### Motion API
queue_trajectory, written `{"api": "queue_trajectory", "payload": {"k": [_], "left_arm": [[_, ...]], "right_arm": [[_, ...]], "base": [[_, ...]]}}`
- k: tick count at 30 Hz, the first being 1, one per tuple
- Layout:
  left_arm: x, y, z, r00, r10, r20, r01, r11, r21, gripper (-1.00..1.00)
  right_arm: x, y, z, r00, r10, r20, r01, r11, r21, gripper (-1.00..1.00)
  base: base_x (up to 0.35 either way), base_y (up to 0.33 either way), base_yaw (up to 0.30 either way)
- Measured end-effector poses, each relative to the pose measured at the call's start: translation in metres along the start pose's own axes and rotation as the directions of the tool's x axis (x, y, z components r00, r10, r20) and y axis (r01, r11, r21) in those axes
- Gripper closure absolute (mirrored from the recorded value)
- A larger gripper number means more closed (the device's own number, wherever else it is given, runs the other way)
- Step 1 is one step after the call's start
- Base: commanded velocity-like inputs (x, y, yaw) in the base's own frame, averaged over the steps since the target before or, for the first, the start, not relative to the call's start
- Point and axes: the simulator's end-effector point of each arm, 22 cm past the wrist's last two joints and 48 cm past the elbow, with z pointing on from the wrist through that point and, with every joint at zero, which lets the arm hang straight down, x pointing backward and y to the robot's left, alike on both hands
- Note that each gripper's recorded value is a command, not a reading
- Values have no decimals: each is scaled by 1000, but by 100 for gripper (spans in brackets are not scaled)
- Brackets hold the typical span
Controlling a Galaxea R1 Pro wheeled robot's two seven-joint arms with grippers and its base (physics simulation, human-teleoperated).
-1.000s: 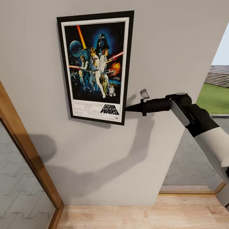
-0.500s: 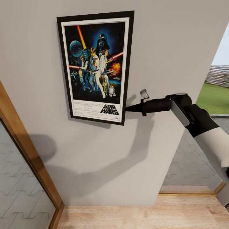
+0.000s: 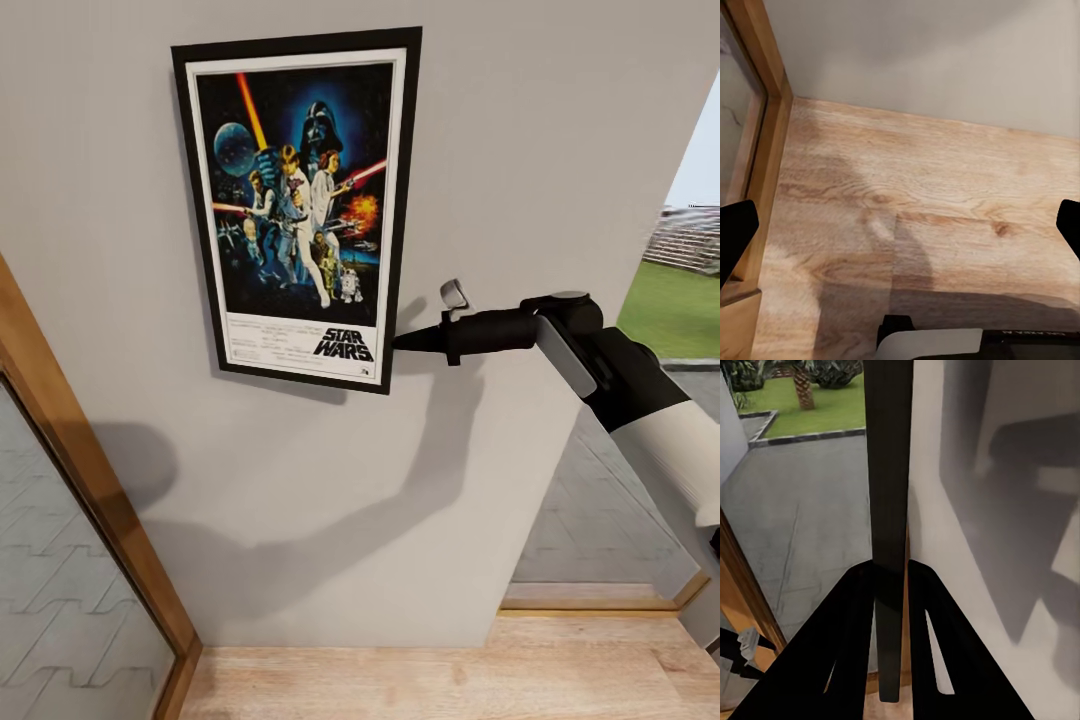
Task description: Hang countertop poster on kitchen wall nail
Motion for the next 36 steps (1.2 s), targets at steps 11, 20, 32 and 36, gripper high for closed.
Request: {"api": "queue_trajectory", "payload": {"k": [11,20,32,36], "left_arm": [[0,0,0,1000,0,0,0,1000,0,-100],[0,0,0,1000,0,0,0,1000,0,-100],[-1,0,0,1000,1,1,-1,1000,0,-100],[-1,0,0,1000,1,1,-1,1000,0,-100]], "right_arm": [[0,0,0,1000,0,0,0,1000,0,100],[0,2,0,1000,2,1,-2,1000,-8,100],[-4,20,-1,1000,9,18,-7,996,-91,100],[-4,26,-1,1000,9,16,-7,993,-120,100]], "base": [[0,0,0],[0,0,0],[0,0,0],[0,0,0]]}}
